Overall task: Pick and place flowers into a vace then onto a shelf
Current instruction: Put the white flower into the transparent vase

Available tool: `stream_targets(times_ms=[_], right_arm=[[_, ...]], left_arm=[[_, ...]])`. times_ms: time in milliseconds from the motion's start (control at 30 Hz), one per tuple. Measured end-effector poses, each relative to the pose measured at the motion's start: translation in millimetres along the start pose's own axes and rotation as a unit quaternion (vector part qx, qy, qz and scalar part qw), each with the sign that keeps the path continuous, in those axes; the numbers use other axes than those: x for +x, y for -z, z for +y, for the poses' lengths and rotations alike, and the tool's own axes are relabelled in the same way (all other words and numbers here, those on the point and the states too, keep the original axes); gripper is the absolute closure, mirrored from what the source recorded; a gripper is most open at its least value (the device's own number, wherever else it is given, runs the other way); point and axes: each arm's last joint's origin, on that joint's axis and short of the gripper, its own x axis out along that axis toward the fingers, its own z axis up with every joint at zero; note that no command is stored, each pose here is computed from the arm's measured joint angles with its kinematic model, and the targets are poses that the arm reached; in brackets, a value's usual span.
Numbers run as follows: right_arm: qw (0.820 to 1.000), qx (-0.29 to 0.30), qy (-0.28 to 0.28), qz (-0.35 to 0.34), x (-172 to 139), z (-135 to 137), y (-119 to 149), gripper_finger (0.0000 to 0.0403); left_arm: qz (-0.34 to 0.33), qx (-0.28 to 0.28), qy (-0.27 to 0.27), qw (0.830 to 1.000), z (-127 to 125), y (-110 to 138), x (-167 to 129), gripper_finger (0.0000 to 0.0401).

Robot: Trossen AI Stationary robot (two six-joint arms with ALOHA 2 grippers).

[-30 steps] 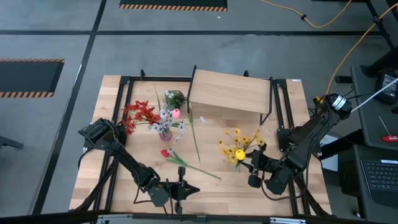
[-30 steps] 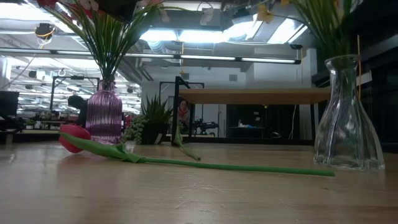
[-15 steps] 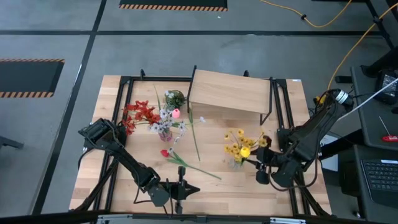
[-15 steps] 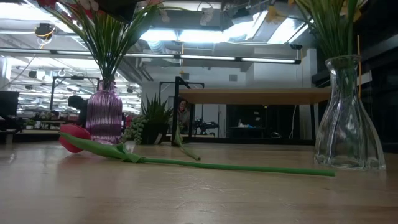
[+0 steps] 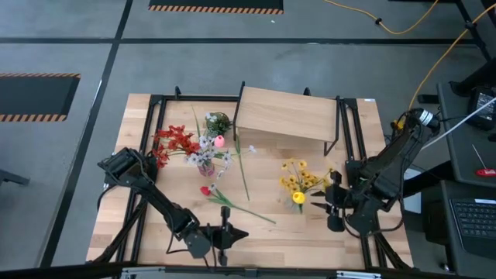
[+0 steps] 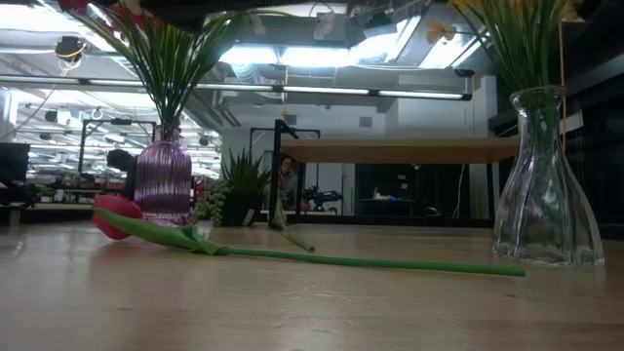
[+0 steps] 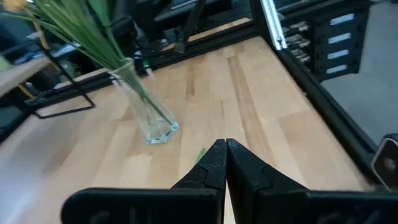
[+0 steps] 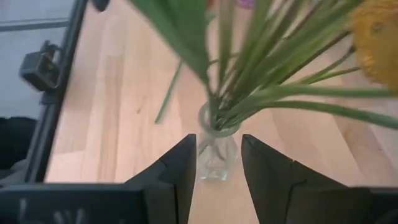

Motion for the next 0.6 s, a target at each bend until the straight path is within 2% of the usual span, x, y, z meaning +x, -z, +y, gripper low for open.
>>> stream_targets(times_ms=[167,300,433,600], right_arm=[[0.999,-0.007,-0.028,-0.026,-16.5,11.3,-3.0,0.0272],[0.996,-0.033,-0.013,-0.076,-27.1,16.3,0.4,0.0282],[0.992,-0.033,0.011,-0.12,-30.9,22.4,6.6,0.0303],[0.989,-0.046,0.035,-0.134,-23.0,33.6,17.1,0.0329]], left_arm=[[-0.005,-0.021,-0.037,0.999,-3.1,-0.3,-5.6,0.0399],[-0.008,-0.071,-0.053,0.996,-2.2,-0.3,-5.7,0.0399],[-0.001,-0.123,-0.095,0.988,4.8,3.6,-1.3,0.0398],[0.02,-0.183,-0.113,0.976,16.5,10.6,8.8,0.0399]])
